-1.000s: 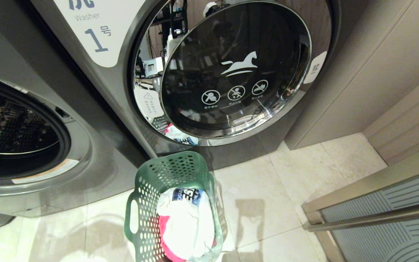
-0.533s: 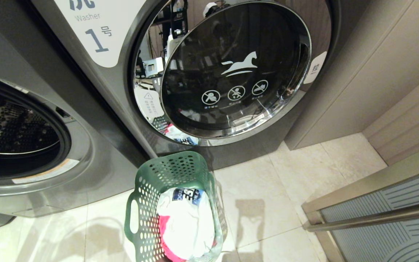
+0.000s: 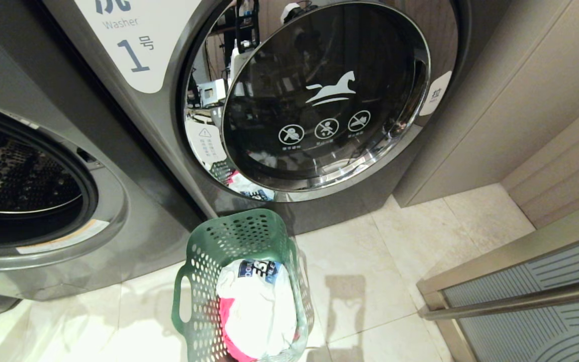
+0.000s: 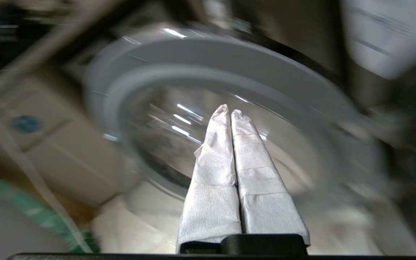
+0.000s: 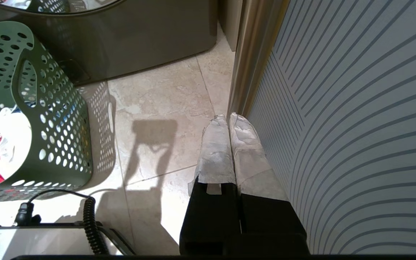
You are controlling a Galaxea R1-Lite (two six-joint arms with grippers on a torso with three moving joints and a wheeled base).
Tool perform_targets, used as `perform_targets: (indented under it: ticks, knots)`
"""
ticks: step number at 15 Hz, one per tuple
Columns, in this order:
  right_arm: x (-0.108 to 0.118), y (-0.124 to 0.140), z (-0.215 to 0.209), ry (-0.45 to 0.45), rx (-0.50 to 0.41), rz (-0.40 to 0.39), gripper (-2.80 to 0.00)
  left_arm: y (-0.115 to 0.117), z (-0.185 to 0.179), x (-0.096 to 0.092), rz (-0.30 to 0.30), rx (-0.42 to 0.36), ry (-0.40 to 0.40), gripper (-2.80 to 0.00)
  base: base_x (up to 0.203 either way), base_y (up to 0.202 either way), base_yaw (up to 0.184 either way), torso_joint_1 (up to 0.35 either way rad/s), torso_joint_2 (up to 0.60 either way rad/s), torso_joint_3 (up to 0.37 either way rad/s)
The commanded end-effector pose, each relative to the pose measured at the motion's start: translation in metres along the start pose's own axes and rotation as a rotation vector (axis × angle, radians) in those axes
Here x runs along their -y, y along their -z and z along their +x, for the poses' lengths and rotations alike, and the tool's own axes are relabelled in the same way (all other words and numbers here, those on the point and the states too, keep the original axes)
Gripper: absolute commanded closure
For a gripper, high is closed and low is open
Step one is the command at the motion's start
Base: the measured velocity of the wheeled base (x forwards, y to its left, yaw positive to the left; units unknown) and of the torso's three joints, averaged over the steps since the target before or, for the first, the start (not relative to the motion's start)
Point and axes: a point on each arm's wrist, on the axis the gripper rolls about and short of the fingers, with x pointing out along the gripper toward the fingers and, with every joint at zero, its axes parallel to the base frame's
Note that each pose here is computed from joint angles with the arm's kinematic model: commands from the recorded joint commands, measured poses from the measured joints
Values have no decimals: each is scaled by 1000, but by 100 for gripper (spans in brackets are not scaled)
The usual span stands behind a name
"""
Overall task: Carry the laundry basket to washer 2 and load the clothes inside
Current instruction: Open the lid of the washing machine
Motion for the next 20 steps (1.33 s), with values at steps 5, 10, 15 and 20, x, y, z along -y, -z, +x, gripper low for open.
perform_targets:
  ticks: [5, 10, 15, 20]
  knots:
    - [0, 0, 0, 0, 0, 0, 0, 96, -223, 69, 171, -44, 995, 0, 0, 0, 0, 0, 0, 0]
    - [0, 0, 0, 0, 0, 0, 0, 186, -267, -9, 208, 3, 1296, 0, 0, 0, 0, 0, 0, 0]
    - [0, 0, 0, 0, 0, 0, 0, 219, -276, -54, 67, 176, 1442, 0, 0, 0, 0, 0, 0, 0]
    - [0, 0, 0, -1, 1, 0, 0, 226, -276, -55, -25, 71, 1453, 0, 0, 0, 0, 0, 0, 0]
